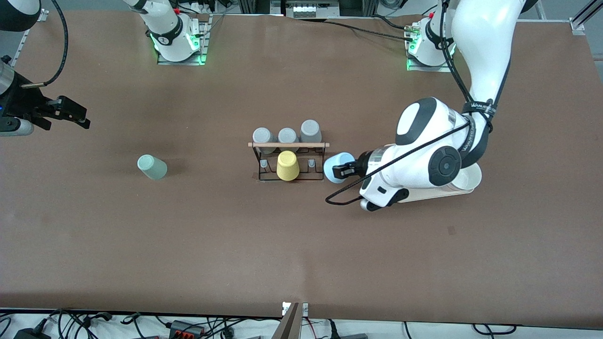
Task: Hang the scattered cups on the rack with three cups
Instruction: 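Carry the light blue cup with the left gripper to the rack, then set the light blue cup beside the yellow cup and open the left gripper, then withdraw the left gripper while the right gripper reaches the teal cup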
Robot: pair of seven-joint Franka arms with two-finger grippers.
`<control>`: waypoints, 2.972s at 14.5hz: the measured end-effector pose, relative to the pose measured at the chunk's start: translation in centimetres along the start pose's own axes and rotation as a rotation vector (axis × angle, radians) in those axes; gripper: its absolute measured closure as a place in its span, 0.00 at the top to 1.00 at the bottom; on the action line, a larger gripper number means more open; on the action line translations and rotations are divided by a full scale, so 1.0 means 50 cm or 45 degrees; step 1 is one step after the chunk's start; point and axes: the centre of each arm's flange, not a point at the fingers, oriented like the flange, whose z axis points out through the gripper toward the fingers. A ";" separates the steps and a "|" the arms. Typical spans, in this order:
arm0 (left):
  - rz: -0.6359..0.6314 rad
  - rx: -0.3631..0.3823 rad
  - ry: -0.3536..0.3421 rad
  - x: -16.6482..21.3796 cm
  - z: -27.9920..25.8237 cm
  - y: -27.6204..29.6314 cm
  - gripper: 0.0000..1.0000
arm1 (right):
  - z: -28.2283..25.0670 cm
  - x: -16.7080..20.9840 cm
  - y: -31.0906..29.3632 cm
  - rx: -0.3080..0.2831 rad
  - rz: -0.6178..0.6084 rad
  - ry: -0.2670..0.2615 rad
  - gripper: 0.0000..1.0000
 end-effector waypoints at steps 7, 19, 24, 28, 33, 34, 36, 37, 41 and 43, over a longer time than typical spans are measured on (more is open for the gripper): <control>-0.063 0.026 -0.023 -0.035 0.041 0.032 0.64 | 0.006 0.003 0.000 0.000 0.000 -0.006 1.00; -0.070 0.072 0.047 -0.031 0.136 0.062 0.64 | 0.012 0.009 -0.006 0.001 -0.007 -0.009 1.00; -0.041 0.100 0.064 -0.037 0.202 0.079 0.64 | 0.014 0.009 -0.004 0.001 -0.004 -0.011 1.00; 0.042 0.193 0.291 -0.023 0.112 0.076 0.95 | 0.015 0.009 -0.002 0.001 -0.002 -0.013 1.00; -0.031 0.297 0.485 -0.055 -0.231 -0.038 1.00 | 0.016 0.009 -0.001 0.001 -0.001 -0.014 1.00; -0.057 0.294 0.500 -0.059 -0.301 -0.079 1.00 | 0.019 0.010 -0.001 0.001 -0.001 -0.018 1.00; -0.087 0.280 0.538 -0.070 -0.408 -0.144 1.00 | 0.048 0.020 -0.001 0.002 -0.001 -0.051 1.00; -0.059 0.286 0.552 -0.070 -0.442 -0.170 1.00 | 0.074 0.029 -0.002 0.003 -0.002 -0.079 1.00; 0.239 0.384 0.500 -0.051 -0.528 -0.277 1.00 | 0.227 0.089 -0.001 0.001 -0.004 -0.160 1.00; 0.290 0.415 0.459 -0.061 -0.552 -0.310 1.00 | 0.299 0.104 0.001 -0.001 -0.004 -0.175 1.00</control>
